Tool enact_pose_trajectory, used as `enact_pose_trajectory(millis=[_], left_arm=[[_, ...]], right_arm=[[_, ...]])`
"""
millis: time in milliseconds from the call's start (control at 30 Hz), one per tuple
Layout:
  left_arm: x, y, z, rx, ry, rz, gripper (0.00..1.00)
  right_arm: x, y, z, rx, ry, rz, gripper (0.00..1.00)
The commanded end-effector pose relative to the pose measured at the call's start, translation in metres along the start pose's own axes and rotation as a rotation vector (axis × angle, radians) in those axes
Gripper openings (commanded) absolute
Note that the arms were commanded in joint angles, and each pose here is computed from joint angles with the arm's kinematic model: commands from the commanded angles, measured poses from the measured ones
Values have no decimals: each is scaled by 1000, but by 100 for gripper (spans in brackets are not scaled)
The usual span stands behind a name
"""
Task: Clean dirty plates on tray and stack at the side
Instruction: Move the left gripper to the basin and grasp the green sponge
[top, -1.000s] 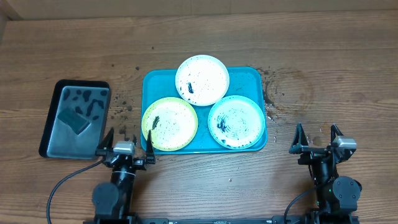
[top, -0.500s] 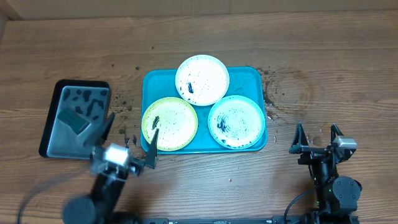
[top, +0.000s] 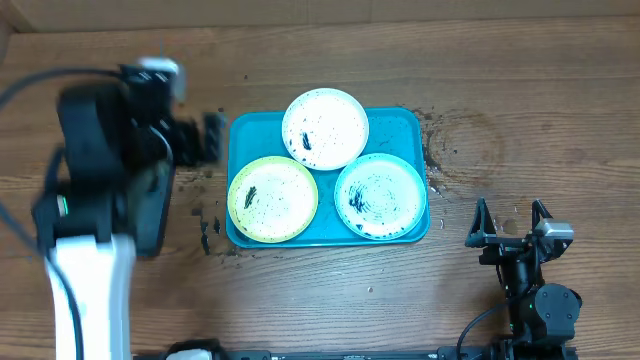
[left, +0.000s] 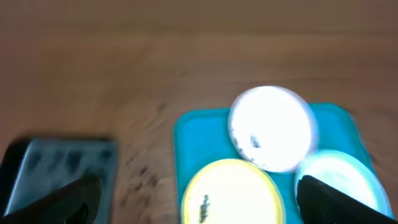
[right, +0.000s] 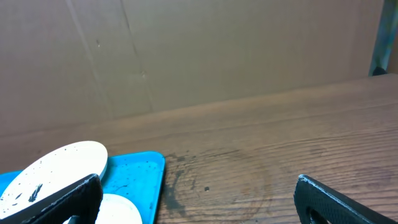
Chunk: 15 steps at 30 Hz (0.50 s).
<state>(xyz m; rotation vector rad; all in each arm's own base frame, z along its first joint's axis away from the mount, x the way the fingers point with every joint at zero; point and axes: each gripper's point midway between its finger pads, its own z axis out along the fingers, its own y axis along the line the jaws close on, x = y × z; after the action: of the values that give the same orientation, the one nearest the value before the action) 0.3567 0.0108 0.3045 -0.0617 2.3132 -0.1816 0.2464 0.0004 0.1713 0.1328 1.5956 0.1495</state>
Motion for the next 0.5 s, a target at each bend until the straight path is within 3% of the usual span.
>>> enact_pose_trajectory(millis=[0,133,267,333,467], left_arm=[[2,63,19,-105,62,-339,100],[19,107,44,-40,140,-552,100],[51,155,64,-105,224,-720,100],[65,174,74,-165,258,-798,100],[106,212,95,-426,356,-912,100]], right_arm=[[2,-1,0,6,-5,3,100],[2,-1,0,5,-5,3,100],[2,-1,0,6,-5,3,100],[2,-1,0,5,-5,3,100],[2,-1,0,5,-5,3,100]])
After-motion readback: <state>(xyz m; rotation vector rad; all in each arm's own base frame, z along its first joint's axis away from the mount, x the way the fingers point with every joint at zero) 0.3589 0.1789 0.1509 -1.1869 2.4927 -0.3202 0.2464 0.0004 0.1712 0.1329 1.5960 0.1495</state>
